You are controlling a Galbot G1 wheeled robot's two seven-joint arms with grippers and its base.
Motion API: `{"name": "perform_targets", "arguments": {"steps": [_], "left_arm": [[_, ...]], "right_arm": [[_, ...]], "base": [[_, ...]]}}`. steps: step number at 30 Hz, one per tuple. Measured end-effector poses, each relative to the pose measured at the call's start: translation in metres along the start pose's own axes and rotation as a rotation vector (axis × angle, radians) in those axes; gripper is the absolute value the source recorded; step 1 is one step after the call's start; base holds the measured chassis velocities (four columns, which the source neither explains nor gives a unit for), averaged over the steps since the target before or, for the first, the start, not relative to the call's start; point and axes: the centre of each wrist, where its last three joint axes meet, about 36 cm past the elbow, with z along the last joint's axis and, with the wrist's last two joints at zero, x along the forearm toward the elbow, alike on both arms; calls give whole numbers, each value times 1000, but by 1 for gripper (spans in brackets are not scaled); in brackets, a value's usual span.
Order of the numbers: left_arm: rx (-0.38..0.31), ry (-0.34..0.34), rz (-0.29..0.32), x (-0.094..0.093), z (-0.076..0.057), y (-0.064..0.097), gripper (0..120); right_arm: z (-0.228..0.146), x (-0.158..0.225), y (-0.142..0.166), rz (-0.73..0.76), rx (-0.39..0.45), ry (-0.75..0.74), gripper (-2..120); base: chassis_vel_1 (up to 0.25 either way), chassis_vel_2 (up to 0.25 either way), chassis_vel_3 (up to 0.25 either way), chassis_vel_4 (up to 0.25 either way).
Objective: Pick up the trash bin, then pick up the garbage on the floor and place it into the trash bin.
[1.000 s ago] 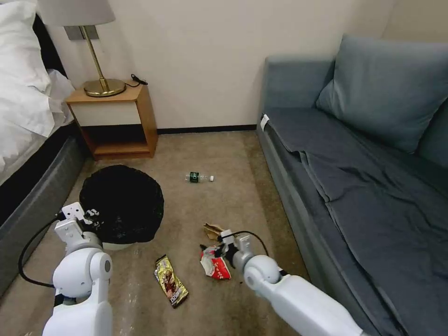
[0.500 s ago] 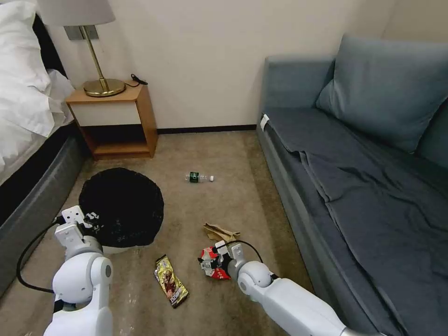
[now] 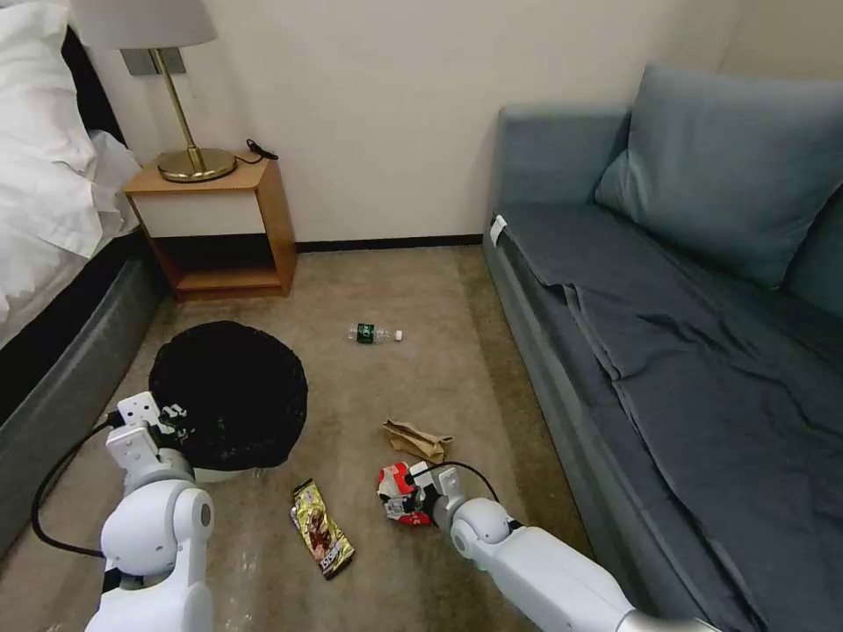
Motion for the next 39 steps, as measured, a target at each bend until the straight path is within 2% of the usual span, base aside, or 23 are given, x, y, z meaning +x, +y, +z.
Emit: {"name": "perform_targets", "arguments": {"steps": [1,4,5,7,13,16,17,20,21,22,23,24,34,37,39], "left_arm": [[0,0,0,0,0,0,4],[2,-2,1,0,-1,-1,4],[2,-2,1,0,-1,-1,4],[3,0,3,-1,0,-2,4],[4,-1,5,-1,-1,-2,4],[4,-1,5,-2,-1,-2,4],[4,-1,5,-2,-1,-2,4],[4,1,4,-2,0,-2,4],[4,1,4,-2,0,-2,4],[5,2,4,-1,0,-2,4],[5,2,4,-1,0,-2,4],[8,3,4,-1,0,-3,4],[12,8,3,-3,3,-4,4],[17,8,4,-3,2,-4,4],[23,7,4,-4,1,-3,4]], "right_arm": [[0,0,0,0,0,0,90],[9,1,1,4,1,-1,76],[9,1,1,4,1,-1,76],[15,1,3,4,3,1,64],[19,1,5,5,5,-3,49],[21,1,6,6,10,-10,30],[21,1,6,6,10,-10,30],[21,0,6,8,25,-12,17],[21,0,6,8,25,-12,17],[20,0,6,8,31,-15,9],[20,0,6,8,31,-15,9],[18,0,5,9,32,-20,2],[15,2,3,32,22,-34,0],[13,5,5,42,17,-60,0],[-3,13,9,53,10,-135,0]], "base": [[0,0,0,0],[0,0,0,0],[0,0,0,0],[0,0,0,0],[0,0,0,0],[0,0,0,0],[0,0,0,0],[0,0,0,0],[0,0,0,0],[0,0,0,0],[0,0,0,0],[0,0,0,0],[0,0,0,0],[0,0,0,0],[0,0,0,0]]}}
